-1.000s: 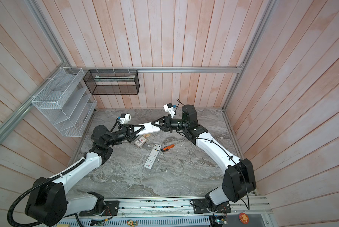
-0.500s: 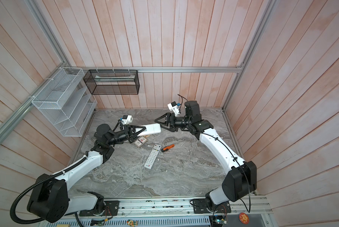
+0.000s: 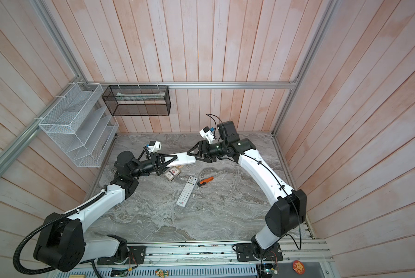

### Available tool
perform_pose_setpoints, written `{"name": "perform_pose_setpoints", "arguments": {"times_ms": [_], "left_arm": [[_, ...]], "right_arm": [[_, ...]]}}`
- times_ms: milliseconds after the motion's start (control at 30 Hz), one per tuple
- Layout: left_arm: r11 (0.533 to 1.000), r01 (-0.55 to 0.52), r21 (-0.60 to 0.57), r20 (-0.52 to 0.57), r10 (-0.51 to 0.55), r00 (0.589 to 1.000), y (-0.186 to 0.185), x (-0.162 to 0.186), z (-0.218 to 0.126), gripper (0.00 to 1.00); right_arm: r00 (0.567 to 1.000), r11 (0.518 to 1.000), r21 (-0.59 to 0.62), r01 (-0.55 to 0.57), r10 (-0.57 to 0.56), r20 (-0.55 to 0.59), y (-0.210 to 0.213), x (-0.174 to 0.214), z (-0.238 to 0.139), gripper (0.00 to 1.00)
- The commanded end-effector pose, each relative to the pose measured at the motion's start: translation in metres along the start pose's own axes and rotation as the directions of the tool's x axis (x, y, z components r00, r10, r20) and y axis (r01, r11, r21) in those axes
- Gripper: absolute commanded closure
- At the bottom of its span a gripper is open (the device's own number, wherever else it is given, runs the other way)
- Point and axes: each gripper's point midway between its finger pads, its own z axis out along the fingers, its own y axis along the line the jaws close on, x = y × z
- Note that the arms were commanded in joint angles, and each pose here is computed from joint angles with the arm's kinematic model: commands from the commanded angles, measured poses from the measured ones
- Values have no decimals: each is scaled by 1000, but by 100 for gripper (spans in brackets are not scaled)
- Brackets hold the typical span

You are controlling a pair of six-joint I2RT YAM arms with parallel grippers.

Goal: Unload the batteries from the remote control

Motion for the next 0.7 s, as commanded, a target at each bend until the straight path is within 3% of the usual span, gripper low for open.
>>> {"name": "perform_pose_setpoints", "arguments": {"times_ms": [0,267,667], "left_arm": [[998,-61,31,-20,62,998,-17,-3,0,100],[998,-59,27,-14,60,998,-16,-7,-5,100],[998,-60,29,-7,60,998,-17,-6,-8,100]], "right_arm": [[999,999,48,25,-24,-25,-1,2,6,44],[999,996,80,25,-22,-36,-6,0,11,58],[999,992,125,16,-10,-45,-17,6,11,61]]}}
